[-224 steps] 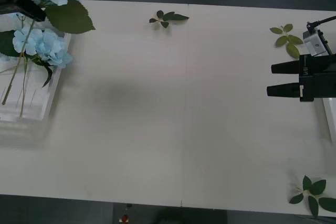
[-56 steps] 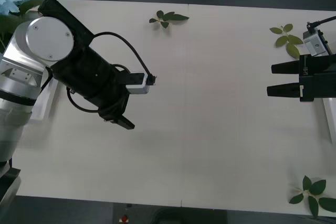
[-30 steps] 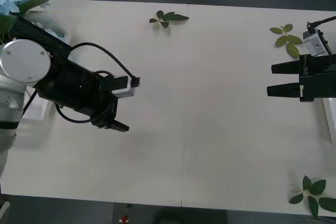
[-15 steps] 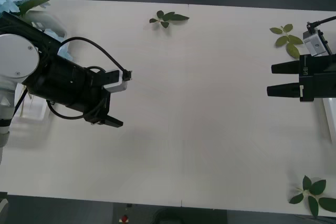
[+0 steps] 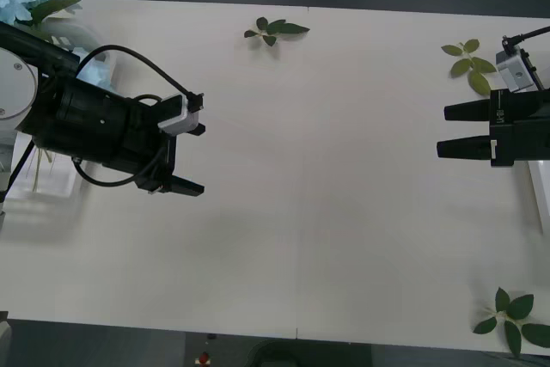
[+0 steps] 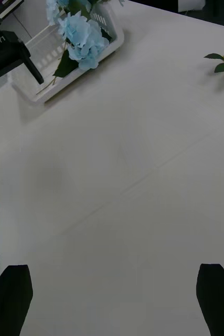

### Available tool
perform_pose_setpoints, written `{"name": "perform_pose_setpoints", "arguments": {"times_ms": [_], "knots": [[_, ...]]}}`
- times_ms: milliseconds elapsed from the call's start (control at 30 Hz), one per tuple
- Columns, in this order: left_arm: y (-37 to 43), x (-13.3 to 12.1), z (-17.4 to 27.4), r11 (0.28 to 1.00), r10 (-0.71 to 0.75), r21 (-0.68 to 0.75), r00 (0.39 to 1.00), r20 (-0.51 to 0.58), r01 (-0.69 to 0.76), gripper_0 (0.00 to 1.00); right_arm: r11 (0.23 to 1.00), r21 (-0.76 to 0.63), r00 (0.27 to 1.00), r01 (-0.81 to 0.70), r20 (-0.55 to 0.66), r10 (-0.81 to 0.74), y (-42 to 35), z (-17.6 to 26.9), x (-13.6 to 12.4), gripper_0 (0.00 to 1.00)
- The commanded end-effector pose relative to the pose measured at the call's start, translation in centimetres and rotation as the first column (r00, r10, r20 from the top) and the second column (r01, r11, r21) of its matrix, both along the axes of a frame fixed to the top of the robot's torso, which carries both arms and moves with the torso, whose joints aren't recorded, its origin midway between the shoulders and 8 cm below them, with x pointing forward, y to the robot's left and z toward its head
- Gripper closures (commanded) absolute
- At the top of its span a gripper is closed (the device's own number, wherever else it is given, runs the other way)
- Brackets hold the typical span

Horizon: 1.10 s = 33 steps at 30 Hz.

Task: Put the red flowers into the right box and the blue flowers into the left box

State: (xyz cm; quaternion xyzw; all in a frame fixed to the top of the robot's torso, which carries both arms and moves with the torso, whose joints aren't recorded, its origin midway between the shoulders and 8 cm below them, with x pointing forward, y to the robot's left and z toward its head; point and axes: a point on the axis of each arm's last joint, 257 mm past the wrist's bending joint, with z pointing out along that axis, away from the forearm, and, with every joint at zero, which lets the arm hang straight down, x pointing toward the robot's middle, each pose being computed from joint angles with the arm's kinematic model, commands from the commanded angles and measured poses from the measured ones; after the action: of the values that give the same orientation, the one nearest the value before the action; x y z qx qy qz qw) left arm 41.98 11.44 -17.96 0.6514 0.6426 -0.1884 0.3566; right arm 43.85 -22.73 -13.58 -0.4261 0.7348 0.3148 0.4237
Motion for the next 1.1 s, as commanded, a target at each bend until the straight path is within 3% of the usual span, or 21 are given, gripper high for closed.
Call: {"name": "perform_pose_setpoints", "arguments": {"times_ms": [33, 233, 700, 1100], "knots": [[0.3, 0.2, 2.4, 0.998, -0.001, -0.065, 0.997, 0.072, 0.006, 0.0, 1.0, 0.008, 1.0, -0.007, 0.009, 0.007, 0.4, 1.0, 0.2, 0.09], [-1.2, -0.2, 4.7, 0.98, -0.006, -0.198, 0.997, 0.082, 0.022, 0.0, 1.0, 0.008, 1.0, -0.007, 0.009, 0.007, 0.4, 1.0, 0.2, 0.09], [-4.4, -3.1, 6.5, 0.932, -0.096, -0.347, 0.995, 0.043, 0.105, 0.0, 1.0, 0.008, 1.0, -0.007, 0.009, 0.007, 0.4, 1.0, 0.2, 0.09], [-4.4, -3.6, 6.3, 0.925, -0.102, -0.366, 0.994, 0.026, 0.105, 0.0, 1.0, 0.008, 1.0, -0.007, 0.009, 0.007, 0.4, 1.0, 0.2, 0.09]]}}
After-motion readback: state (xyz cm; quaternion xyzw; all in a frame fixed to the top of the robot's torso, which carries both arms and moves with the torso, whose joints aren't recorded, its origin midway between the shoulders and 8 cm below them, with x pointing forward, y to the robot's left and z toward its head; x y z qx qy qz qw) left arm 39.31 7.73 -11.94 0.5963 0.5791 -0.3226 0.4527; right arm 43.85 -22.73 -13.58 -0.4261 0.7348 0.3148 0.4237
